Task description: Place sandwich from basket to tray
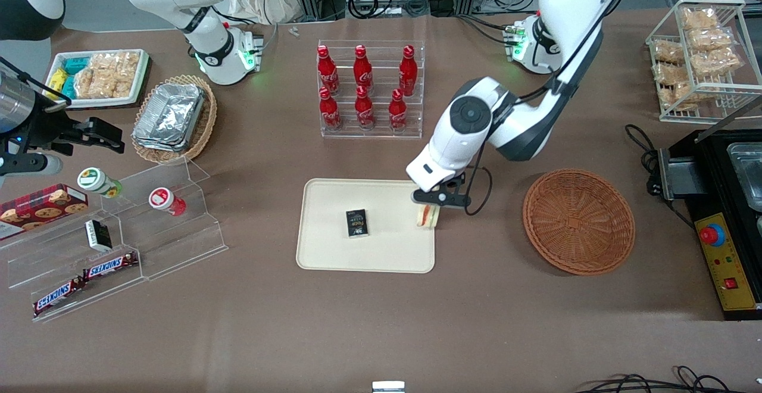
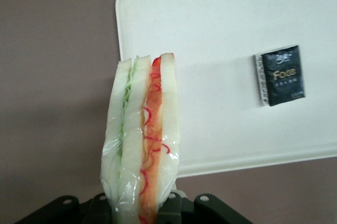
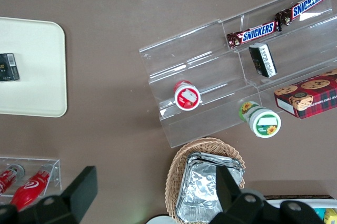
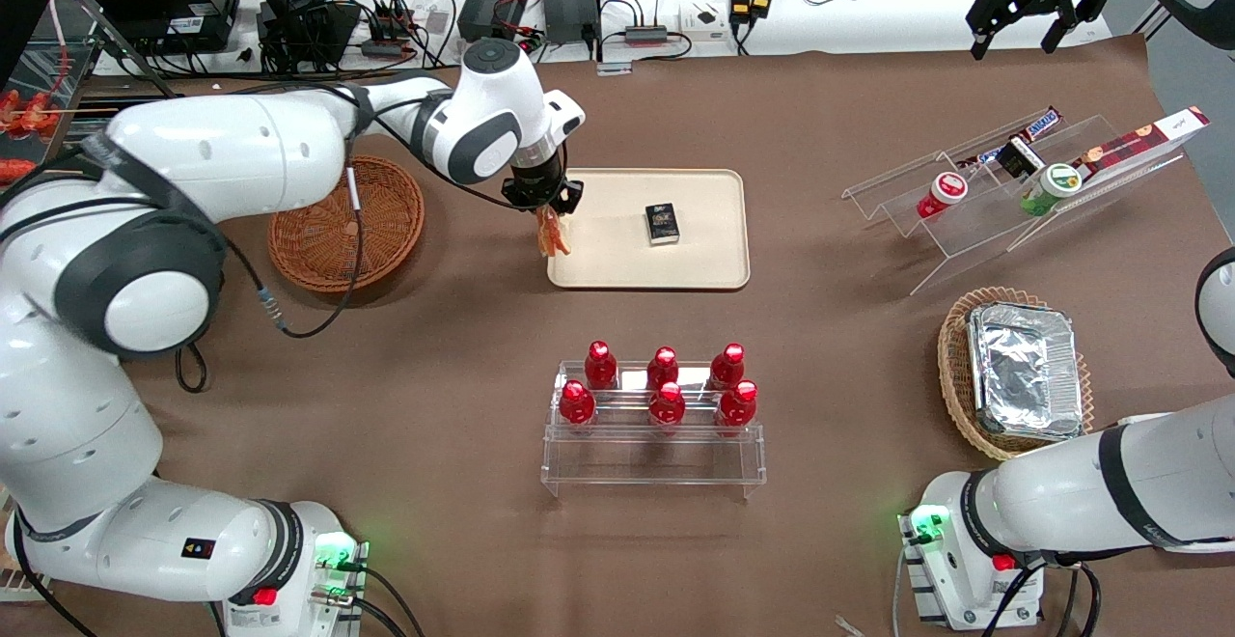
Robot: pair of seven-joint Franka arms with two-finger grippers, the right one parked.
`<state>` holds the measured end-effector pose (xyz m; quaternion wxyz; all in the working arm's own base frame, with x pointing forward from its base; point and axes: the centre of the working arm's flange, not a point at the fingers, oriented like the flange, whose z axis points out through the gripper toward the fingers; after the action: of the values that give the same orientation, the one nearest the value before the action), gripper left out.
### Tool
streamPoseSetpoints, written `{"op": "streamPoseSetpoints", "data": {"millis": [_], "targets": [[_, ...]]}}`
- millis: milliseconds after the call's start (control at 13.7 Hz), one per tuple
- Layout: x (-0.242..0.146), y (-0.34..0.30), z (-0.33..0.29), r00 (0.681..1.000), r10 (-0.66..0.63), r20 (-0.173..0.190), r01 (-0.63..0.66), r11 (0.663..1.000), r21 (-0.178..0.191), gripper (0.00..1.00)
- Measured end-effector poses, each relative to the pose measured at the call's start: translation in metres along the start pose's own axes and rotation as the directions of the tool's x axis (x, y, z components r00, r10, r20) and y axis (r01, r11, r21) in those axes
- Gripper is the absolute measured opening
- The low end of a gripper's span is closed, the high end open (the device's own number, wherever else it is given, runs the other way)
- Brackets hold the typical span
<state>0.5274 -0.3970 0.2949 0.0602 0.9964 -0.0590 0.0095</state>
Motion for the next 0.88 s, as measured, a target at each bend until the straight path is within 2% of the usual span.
{"op": "streamPoseSetpoints", "data": {"millis": [293,512,732,878], "targets": [[0.025,-0.005,0.067,1.0,-0.002,-0.024,0.002,1.0,-0.001,0.2],[0.026,-0.001,0.079,0.999,-0.022,-0.038,0.022,1.0,0.004,0.19],[0.025,0.004,0.078,0.998,-0.037,-0.048,0.037,0.999,0.007,0.45],[0.031,0.005,0.067,0.994,-0.081,-0.068,0.081,0.997,-0.003,0.66]]}}
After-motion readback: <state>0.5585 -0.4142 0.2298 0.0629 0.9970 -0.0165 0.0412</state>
